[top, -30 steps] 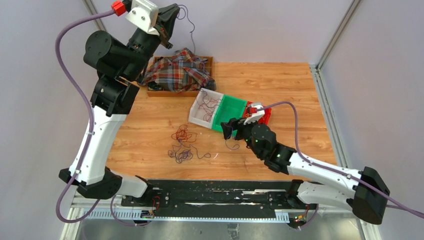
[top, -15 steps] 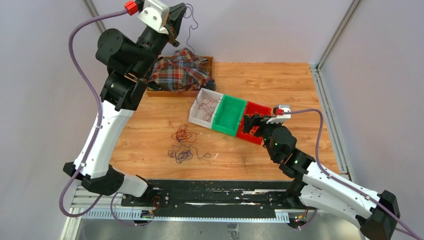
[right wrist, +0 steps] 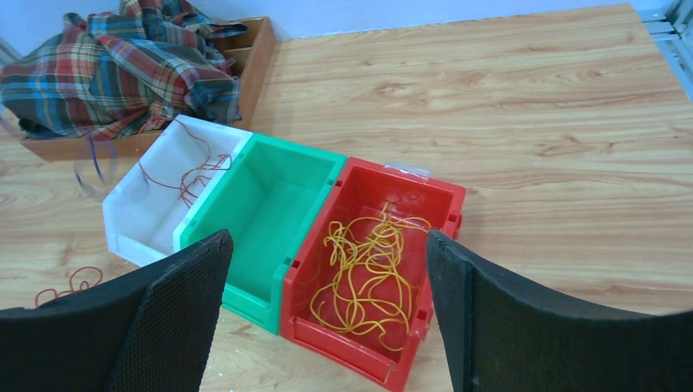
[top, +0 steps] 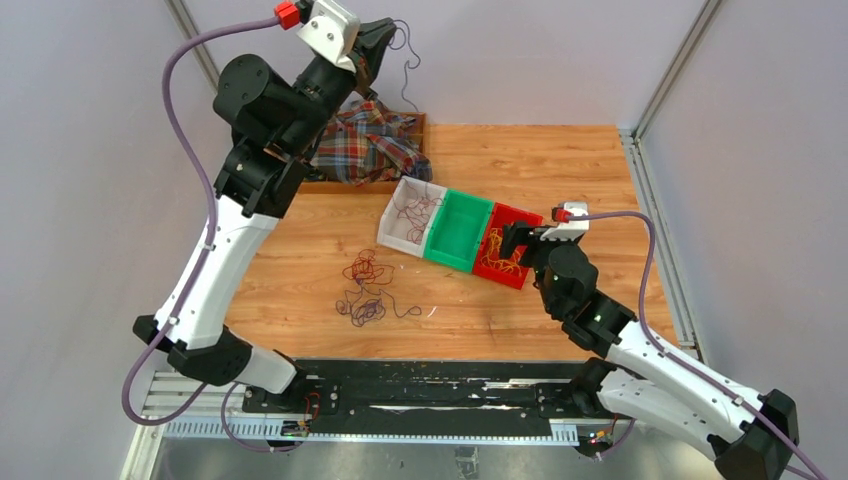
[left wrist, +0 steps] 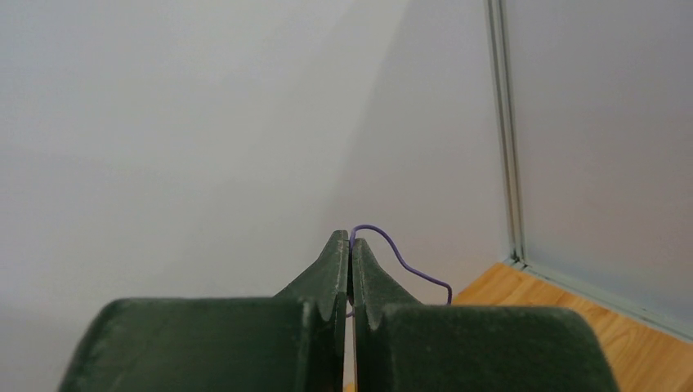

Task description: Untangle the cables

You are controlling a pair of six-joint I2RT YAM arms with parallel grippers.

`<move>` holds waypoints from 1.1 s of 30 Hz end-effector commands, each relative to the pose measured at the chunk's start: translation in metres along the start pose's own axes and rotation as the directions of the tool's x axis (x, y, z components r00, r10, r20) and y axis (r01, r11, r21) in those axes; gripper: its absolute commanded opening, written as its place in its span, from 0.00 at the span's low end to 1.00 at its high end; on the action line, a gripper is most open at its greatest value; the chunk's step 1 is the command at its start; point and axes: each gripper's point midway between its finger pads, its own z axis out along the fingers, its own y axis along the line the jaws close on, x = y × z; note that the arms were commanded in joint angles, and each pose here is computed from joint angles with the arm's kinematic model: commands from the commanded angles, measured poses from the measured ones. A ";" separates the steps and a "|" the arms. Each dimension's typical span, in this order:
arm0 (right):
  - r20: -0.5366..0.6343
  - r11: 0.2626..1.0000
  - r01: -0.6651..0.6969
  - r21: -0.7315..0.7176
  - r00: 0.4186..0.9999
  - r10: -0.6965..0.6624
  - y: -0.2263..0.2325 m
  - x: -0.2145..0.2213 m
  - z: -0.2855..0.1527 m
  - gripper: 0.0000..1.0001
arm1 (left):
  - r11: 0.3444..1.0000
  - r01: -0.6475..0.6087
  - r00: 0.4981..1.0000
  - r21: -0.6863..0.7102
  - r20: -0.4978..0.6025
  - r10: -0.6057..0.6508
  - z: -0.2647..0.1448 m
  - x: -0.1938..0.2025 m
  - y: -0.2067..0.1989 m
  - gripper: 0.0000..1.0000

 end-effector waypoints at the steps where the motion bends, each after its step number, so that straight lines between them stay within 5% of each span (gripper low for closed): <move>1: 0.020 0.998 0.003 0.068 1.000 -0.005 -0.018 -0.014 -0.001 0.87 | 0.998 0.035 0.999 0.045 -0.003 -0.035 0.009 0.009 -0.017 0.00; 17: 0.025 0.992 -0.039 0.116 0.999 0.036 -0.038 -0.010 -0.006 0.86 | 0.984 0.095 0.992 0.152 -0.094 -0.082 0.029 0.067 -0.077 0.00; 33: 0.019 0.991 -0.053 0.125 0.999 0.051 -0.043 -0.002 -0.006 0.86 | 0.983 0.081 0.981 0.162 -0.186 -0.050 0.026 0.117 -0.091 0.00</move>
